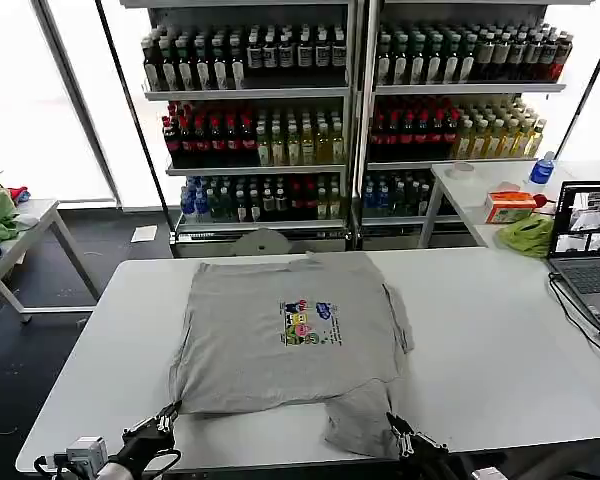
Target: Fold and organize the clothes.
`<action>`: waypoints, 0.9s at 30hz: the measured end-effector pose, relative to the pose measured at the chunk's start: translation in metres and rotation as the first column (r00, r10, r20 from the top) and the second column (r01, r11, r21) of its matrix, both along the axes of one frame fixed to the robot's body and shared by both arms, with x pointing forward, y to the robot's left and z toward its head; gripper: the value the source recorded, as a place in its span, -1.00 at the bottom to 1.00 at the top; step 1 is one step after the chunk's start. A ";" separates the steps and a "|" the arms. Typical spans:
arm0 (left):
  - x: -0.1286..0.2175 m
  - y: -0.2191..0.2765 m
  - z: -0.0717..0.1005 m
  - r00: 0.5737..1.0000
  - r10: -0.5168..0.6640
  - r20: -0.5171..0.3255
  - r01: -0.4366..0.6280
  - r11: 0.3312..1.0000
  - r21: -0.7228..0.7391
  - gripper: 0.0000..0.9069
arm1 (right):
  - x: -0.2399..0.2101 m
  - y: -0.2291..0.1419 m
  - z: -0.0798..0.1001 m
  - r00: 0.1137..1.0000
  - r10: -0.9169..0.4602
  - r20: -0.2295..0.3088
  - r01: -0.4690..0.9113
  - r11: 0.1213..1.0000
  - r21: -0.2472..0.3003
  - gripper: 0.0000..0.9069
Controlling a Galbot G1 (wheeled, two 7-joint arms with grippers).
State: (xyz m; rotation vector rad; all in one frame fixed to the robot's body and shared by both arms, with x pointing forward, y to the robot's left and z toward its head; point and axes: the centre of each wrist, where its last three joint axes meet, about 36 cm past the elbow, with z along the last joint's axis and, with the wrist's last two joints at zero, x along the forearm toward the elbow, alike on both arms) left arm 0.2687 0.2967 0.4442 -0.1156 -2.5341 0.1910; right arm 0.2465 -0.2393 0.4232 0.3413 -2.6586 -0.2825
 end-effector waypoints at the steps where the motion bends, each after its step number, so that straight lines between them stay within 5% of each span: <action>1: 0.002 0.001 0.001 1.000 -0.002 0.005 0.002 1.000 0.002 -0.93 | 0.004 0.001 0.000 1.000 -0.006 0.009 0.006 1.000 0.006 -1.00; 16: 0.060 0.017 0.015 0.994 -0.061 0.087 0.058 0.998 0.030 -0.93 | 0.072 0.003 0.004 0.988 -0.097 0.123 0.090 0.994 0.061 -1.00; 27: 0.113 0.027 0.014 0.991 -0.071 0.116 0.070 0.997 0.013 -0.93 | 0.130 0.010 -0.001 0.978 -0.116 0.172 0.109 0.993 0.050 -1.00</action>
